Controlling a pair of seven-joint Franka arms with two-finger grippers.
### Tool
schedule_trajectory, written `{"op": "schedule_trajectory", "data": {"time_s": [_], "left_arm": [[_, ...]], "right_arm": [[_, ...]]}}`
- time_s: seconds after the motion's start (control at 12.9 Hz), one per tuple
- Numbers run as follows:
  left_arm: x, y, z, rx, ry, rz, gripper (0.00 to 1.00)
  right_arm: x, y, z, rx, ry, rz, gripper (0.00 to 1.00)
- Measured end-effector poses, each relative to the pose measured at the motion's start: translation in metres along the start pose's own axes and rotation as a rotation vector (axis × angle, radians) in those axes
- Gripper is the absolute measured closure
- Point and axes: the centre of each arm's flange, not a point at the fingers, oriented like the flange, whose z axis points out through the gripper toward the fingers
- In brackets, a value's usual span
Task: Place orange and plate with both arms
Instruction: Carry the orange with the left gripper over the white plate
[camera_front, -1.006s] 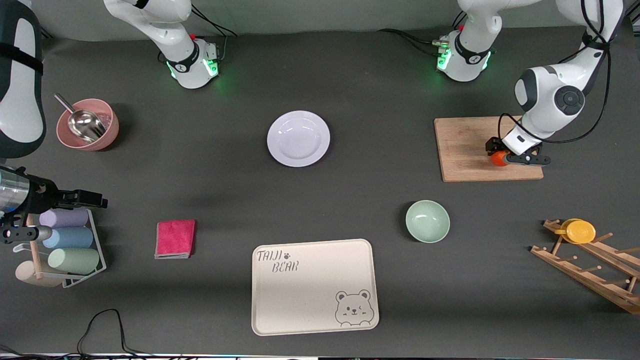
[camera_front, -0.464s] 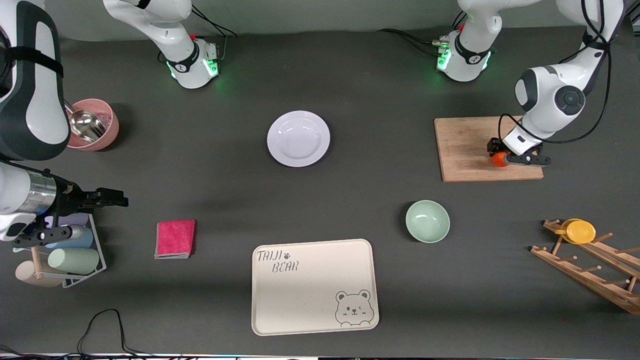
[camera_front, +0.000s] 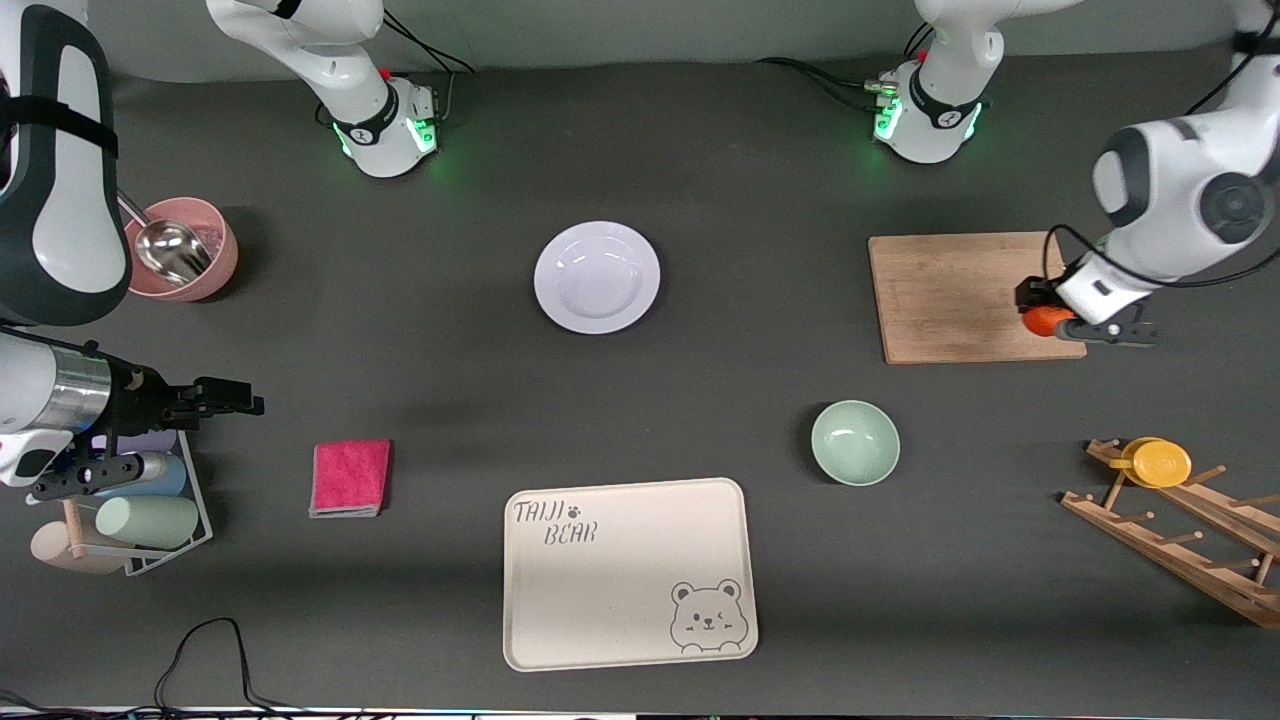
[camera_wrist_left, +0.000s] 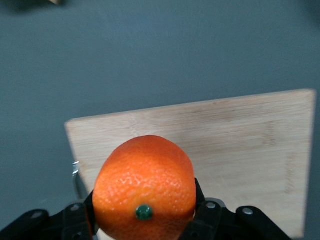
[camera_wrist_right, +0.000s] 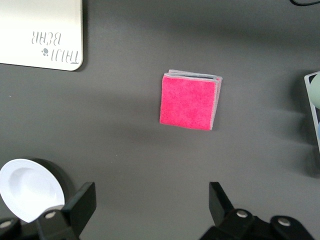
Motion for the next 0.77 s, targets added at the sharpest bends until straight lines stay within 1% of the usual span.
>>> {"op": "schedule_trajectory", "data": {"time_s": [0.15,0.23,0.31,0.46,0.62,0.77], "left_arm": [[0.001,-0.004,-0.062,0.004,0.006,-0.007,0.32],[0.000,-0.006,-0.087,0.005,0.004,-0.011,0.32],[0.000,-0.007,-0.108,0.005,0.002,-0.013,0.32],[0.003,0.000,-0.132,0.004,-0.007,-0.008,0.32],[0.012,0.040,-0.153,0.020,-0.009,-0.033,0.32],[0.021,0.120,-0.166,0.033,0.005,-0.075,0.32]], "right_arm": [[0.000,-0.002,0.000,0.014,0.002,0.000,0.00],[0.001,-0.004,0.001,0.038,0.005,0.002,0.00],[0.002,-0.007,0.002,0.074,0.008,0.007,0.00],[0.004,-0.012,0.005,0.125,0.012,0.011,0.00],[0.006,-0.017,0.009,0.146,0.009,0.008,0.00],[0.006,-0.021,0.012,0.169,0.000,0.007,0.00]]}}
